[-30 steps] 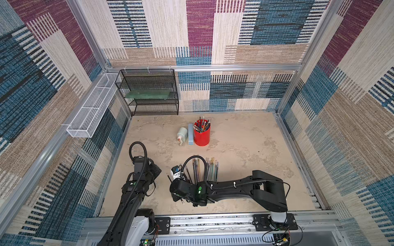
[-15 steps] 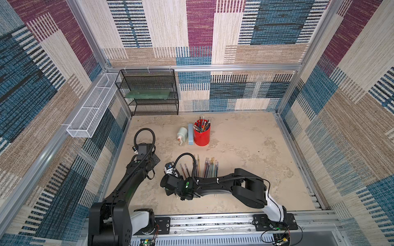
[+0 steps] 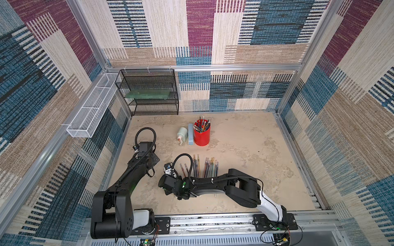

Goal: Remove the protective cover of the pencils
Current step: Place the pencil at the center of the board.

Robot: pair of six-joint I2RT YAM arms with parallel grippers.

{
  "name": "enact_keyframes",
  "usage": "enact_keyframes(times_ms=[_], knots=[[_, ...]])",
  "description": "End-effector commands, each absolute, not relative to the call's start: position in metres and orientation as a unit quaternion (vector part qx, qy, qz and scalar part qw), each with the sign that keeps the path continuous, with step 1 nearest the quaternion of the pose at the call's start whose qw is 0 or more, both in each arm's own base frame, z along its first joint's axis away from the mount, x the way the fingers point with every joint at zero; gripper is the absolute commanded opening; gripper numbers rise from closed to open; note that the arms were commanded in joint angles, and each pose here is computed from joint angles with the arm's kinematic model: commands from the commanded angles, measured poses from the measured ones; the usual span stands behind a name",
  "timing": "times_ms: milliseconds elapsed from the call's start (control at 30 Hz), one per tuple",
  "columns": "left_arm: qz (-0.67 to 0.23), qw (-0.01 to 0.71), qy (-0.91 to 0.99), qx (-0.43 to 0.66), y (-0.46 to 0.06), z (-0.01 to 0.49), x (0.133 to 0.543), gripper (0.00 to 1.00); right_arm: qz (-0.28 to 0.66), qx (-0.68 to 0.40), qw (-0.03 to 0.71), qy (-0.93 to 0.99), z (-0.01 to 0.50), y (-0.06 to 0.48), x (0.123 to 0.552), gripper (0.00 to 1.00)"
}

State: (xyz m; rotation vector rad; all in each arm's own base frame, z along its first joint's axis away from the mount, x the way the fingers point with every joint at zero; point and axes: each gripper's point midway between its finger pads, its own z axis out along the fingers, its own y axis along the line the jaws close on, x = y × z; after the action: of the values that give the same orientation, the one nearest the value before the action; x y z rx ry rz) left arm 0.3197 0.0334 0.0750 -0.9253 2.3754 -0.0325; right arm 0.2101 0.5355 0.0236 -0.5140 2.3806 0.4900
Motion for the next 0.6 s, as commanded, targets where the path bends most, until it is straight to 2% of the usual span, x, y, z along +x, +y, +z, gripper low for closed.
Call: enact_keyframes(times_ms=[0, 67, 200, 567], knots=[[-0.013, 0.289, 0.897, -0.333, 0.031, 0.075, 0.323, 0.0, 0.146, -0.195, 0.311, 0.919, 0.004, 0.517, 0.209, 0.22], [-0.015, 0.286, 0.899, -0.33, 0.03, 0.074, 0.325, 0.0, 0.145, -0.196, 0.313, 0.918, 0.007, 0.517, 0.207, 0.3], [-0.016, 0.272, 0.906, -0.325, 0.028, 0.07, 0.33, 0.0, 0.139, -0.191, 0.321, 0.917, 0.012, 0.516, 0.209, 0.33], [-0.011, 0.23, 0.92, -0.316, 0.025, 0.059, 0.343, 0.0, 0.107, -0.185, 0.335, 0.918, 0.012, 0.509, 0.217, 0.33]])
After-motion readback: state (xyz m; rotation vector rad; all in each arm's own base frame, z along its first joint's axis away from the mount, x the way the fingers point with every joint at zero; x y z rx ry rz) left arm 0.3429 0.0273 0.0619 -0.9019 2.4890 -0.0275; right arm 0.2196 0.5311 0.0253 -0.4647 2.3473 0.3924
